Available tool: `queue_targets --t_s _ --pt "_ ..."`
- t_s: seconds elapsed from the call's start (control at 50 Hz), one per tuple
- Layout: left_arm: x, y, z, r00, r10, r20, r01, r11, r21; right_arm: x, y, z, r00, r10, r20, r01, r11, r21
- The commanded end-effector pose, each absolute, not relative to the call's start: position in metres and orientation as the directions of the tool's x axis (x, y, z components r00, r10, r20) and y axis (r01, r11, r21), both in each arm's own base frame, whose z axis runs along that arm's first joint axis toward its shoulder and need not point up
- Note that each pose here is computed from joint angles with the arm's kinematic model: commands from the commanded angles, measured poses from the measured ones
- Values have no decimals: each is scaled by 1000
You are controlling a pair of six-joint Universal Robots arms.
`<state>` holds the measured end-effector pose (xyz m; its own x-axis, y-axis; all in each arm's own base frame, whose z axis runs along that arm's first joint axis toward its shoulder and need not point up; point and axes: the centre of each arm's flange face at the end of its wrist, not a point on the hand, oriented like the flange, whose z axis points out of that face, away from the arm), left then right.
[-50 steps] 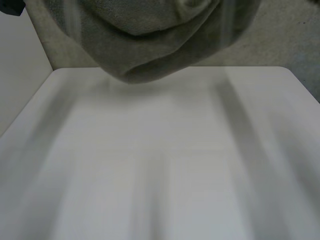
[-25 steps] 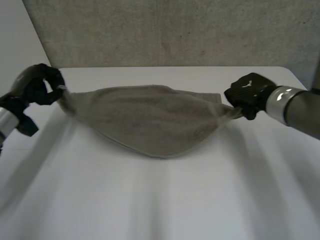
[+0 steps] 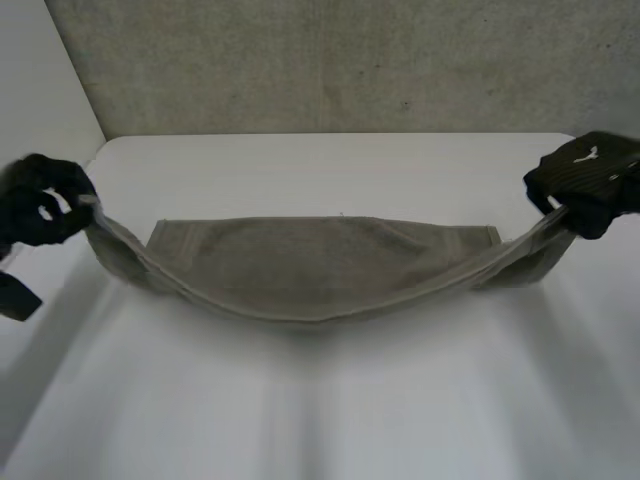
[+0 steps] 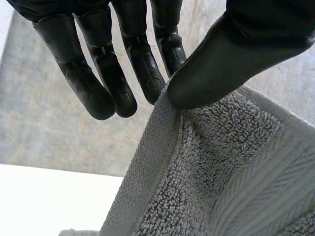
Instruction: Fold the towel.
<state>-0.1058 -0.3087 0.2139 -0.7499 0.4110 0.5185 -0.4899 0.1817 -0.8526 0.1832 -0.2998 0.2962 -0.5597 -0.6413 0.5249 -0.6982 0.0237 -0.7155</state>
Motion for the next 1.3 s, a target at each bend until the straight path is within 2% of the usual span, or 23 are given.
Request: queue_targets --t_s 0.02,0.06,0.12,0.16,0.36,0.52,0.66,0.9,1.3 --pt "-120 -342 189 -760 376 531 -492 200 -847 203 -332 259 -542 -689 481 -705 62 -706" --pt "-120 -360 181 -789 347 507 -471 190 -862 212 -348 244 -551 -685 477 -709 82 -701" --pt "-123 -367 178 -798 334 502 -461 198 -865 213 -357 237 -565 -676 472 -706 102 -701" --pt "-130 -383 174 -820 308 483 -440 203 -875 215 -373 225 -596 -656 462 -695 133 -707" --pt "-131 -420 147 -888 191 417 -380 202 -902 226 -402 198 -651 -613 448 -662 169 -731" --pt "-146 -432 141 -889 223 401 -361 200 -911 224 -417 185 -676 -560 480 -669 193 -718" --pt "-156 -446 136 -890 228 395 -356 193 -914 226 -427 180 -711 -514 481 -639 186 -746" --pt "-155 -460 128 -897 191 397 -359 207 -910 235 -436 173 -727 -484 487 -613 139 -777" --pt "-159 -471 140 -894 225 387 -357 162 -920 242 -444 169 -733 -444 515 -610 94 -787"
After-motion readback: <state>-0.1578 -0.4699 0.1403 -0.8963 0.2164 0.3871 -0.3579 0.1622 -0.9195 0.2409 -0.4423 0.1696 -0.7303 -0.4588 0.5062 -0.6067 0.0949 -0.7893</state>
